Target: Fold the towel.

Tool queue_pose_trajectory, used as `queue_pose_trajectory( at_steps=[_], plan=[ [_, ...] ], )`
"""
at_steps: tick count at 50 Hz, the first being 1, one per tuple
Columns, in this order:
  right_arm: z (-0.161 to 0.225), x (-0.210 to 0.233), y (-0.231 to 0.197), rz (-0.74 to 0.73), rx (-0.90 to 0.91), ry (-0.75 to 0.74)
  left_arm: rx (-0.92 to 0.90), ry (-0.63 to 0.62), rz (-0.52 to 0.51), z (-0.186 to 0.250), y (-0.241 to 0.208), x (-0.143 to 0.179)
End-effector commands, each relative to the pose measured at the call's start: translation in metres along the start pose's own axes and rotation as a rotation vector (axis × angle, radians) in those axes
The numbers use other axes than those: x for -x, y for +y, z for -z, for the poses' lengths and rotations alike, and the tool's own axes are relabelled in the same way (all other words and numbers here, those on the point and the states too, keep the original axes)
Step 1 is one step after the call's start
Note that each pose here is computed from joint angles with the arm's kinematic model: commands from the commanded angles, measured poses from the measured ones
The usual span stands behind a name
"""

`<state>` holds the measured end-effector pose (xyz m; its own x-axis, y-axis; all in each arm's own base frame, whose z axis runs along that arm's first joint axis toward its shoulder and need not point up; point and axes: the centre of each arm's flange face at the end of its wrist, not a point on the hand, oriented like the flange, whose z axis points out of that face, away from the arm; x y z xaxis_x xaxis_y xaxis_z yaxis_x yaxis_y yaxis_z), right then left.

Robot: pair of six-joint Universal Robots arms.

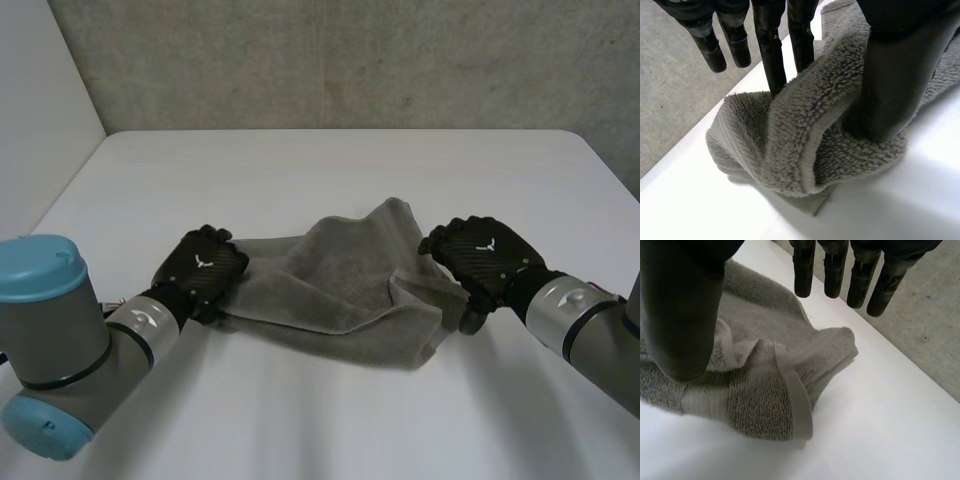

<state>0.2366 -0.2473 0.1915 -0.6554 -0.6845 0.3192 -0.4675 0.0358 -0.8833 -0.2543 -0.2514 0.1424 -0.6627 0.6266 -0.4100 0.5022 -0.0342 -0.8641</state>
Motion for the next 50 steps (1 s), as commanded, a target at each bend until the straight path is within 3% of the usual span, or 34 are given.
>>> queue_pose_trajectory(
  at_steps=[1, 9, 22, 33, 50],
  plan=[
    [-0.016, 0.0, -0.006, -0.048, 0.044, -0.096, 0.001, 0.003, -0.002, 0.004, -0.001, -0.002],
    [-0.04, 0.018, -0.004, -0.201, 0.133, -0.197, 0.003, 0.003, 0.002, 0.017, -0.002, -0.005],
    [-0.052, 0.031, 0.015, -0.217, 0.191, -0.238, -0.005, 0.002, 0.001, 0.023, -0.002, -0.007],
    [-0.026, -0.001, -0.009, -0.27, 0.043, -0.105, -0.073, -0.02, 0.024, 0.018, -0.011, -0.006],
    [-0.016, -0.019, 0.008, -0.389, -0.005, -0.01, -0.146, -0.101, 0.037, -0.004, -0.018, 0.007]
  ],
)
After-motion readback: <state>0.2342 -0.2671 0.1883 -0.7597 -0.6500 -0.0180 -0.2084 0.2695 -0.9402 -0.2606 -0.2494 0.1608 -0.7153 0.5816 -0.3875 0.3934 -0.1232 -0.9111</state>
